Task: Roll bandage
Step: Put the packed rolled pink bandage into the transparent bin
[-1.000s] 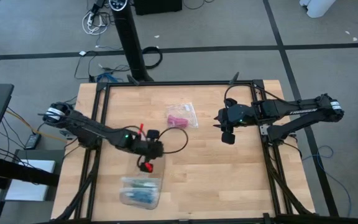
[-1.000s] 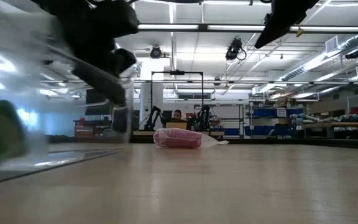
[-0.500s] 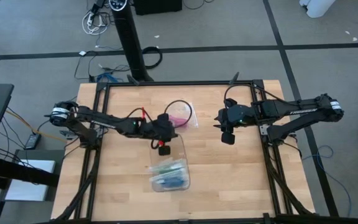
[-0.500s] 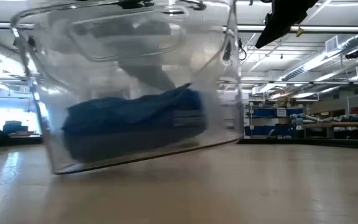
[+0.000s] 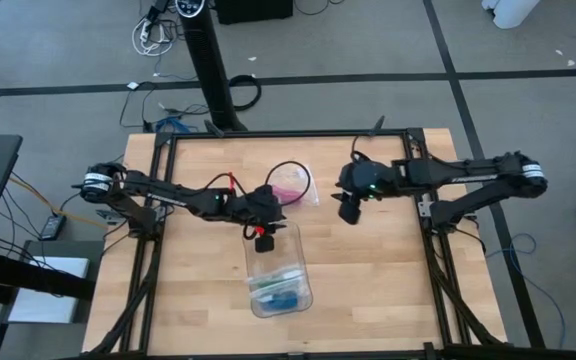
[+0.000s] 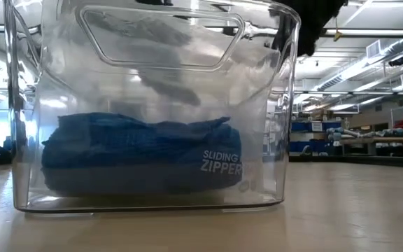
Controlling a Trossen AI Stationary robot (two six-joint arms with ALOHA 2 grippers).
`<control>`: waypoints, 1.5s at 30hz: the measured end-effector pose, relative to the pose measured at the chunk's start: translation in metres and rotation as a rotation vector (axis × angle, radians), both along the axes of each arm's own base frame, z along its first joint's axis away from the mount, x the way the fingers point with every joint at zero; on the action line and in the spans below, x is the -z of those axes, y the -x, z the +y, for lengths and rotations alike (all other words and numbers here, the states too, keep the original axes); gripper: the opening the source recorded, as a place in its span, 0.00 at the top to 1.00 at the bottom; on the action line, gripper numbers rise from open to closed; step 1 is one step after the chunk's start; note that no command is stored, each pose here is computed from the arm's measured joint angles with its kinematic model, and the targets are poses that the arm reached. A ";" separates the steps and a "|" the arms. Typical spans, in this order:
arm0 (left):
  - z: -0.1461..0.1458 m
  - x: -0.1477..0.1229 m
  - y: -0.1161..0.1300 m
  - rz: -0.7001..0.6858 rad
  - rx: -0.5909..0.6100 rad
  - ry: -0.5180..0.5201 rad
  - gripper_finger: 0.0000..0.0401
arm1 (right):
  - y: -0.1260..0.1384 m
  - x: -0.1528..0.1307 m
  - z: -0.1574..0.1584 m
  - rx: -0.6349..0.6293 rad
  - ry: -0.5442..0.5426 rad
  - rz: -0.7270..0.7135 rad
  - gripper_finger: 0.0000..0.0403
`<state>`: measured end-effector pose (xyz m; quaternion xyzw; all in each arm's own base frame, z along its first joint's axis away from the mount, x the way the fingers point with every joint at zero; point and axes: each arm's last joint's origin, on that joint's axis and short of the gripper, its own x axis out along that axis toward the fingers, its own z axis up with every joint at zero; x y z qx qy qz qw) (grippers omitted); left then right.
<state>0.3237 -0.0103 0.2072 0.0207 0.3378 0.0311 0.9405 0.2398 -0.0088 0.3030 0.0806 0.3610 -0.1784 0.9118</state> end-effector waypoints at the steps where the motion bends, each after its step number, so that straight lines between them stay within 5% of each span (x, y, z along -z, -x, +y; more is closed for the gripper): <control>1: 0.000 -0.002 0.000 -0.006 0.004 0.004 0.70 | -0.005 0.006 -0.004 0.022 -0.005 -0.007 0.60; 12: 0.001 -0.075 0.035 -0.287 0.017 0.026 0.62 | -0.032 0.110 -0.064 0.237 -0.195 -0.095 0.58; 18: -0.003 -0.078 0.052 -0.468 0.120 0.206 0.61 | -0.043 0.154 -0.087 0.343 -0.248 -0.074 0.58; 27: -0.004 -0.049 0.067 -0.571 0.103 0.360 0.61 | -0.059 0.184 -0.105 0.432 -0.273 -0.071 0.51; 33: -0.003 -0.043 0.075 -0.584 0.098 0.377 0.61 | -0.067 0.188 -0.108 0.377 -0.332 -0.147 0.49; 45: -0.004 -0.043 0.075 -0.584 0.135 0.391 0.61 | -0.078 0.202 -0.107 0.247 -0.442 -0.232 0.75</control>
